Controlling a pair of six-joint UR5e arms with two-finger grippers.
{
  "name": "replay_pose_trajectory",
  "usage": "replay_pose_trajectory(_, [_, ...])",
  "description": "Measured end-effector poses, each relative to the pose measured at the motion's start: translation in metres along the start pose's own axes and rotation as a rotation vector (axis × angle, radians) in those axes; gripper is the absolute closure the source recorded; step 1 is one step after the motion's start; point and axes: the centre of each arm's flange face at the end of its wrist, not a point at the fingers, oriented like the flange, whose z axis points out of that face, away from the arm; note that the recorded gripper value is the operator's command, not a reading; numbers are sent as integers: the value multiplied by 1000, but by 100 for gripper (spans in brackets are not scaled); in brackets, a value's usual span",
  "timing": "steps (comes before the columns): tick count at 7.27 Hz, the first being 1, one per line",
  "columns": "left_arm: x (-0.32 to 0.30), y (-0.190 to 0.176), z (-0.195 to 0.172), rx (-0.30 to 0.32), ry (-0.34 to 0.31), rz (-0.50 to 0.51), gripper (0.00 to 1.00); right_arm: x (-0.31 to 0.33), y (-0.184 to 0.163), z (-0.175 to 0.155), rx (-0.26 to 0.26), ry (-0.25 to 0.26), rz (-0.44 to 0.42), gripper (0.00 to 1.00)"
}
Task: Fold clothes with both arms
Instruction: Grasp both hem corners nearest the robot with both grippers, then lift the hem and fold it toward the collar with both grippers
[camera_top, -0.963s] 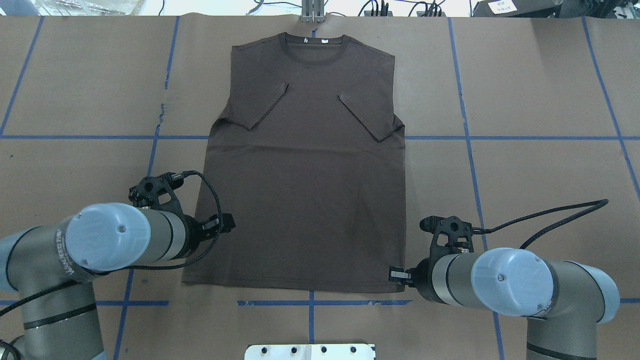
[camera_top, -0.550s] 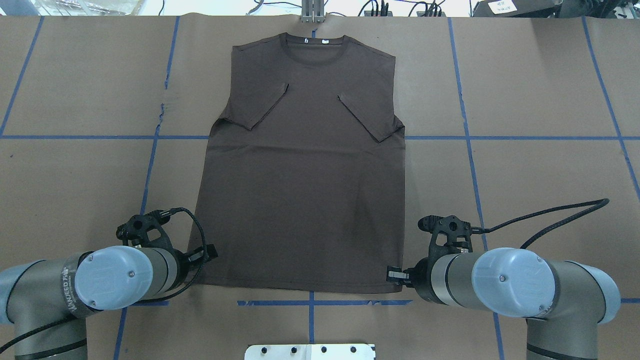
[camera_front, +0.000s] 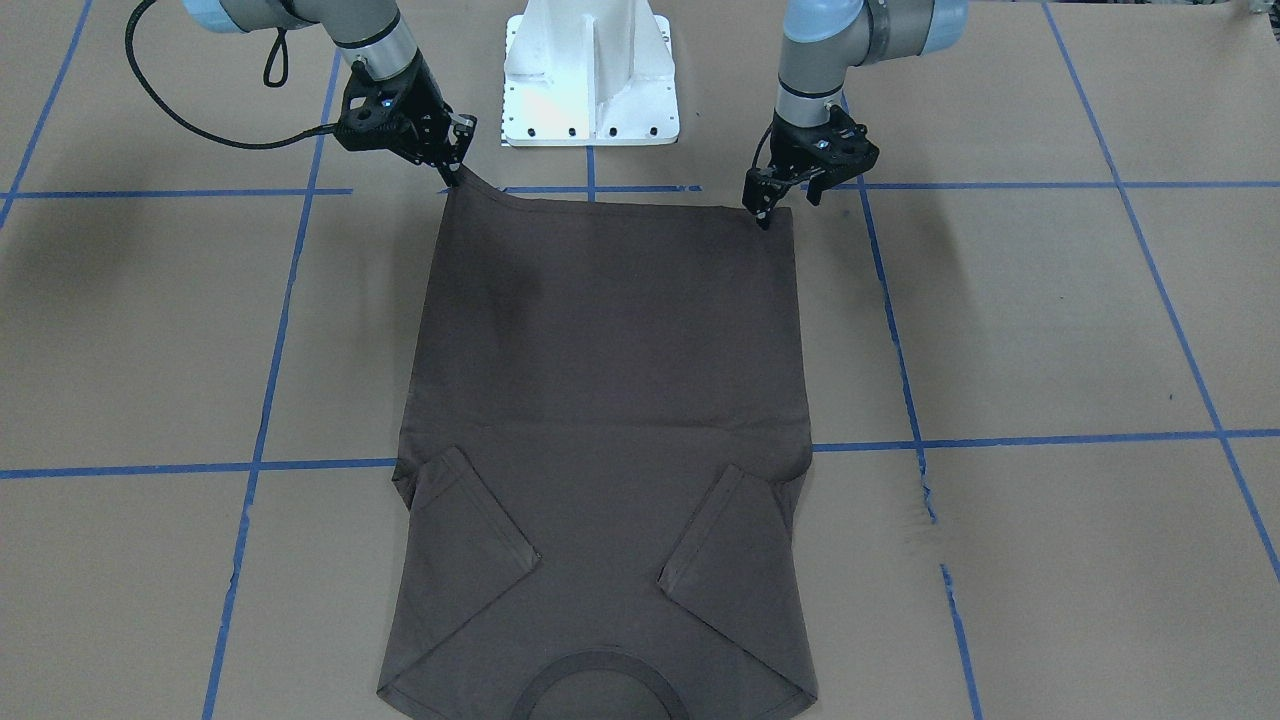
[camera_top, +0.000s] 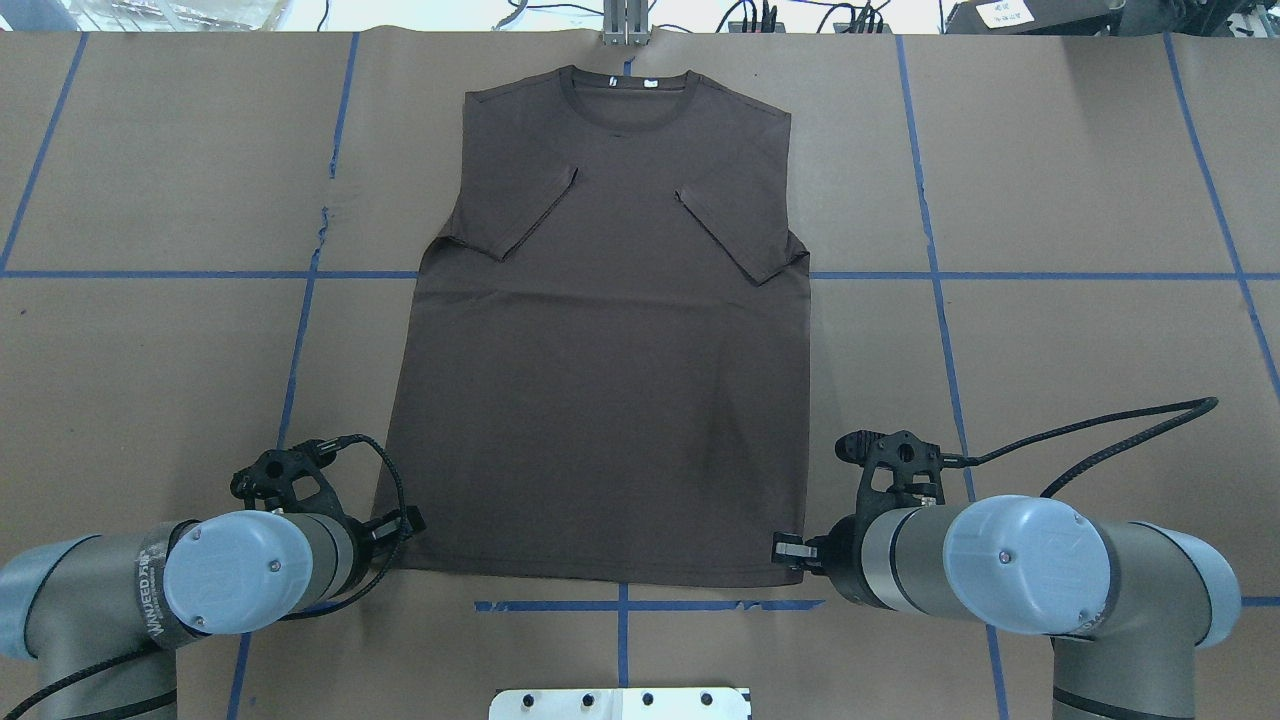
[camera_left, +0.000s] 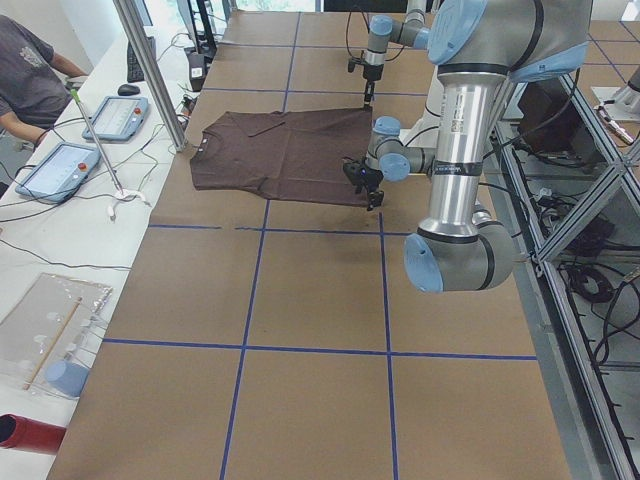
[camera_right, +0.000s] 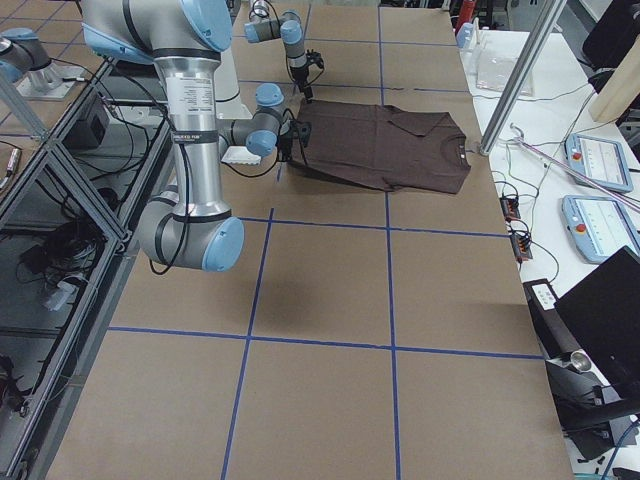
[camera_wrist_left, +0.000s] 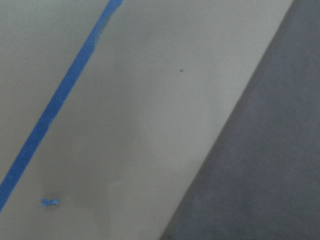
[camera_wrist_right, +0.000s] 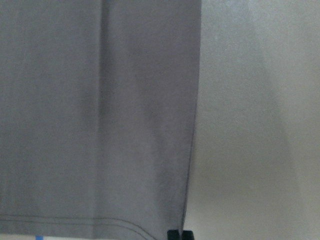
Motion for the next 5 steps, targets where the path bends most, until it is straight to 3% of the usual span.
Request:
replay_pose_trajectory(2, [2, 1, -1, -2, 4, -2, 78, 0, -1, 0, 1, 1, 0, 100])
replay_pose_trajectory(5, [6, 4, -4, -9, 14, -4, 100, 1, -2, 0, 3, 0, 1, 100])
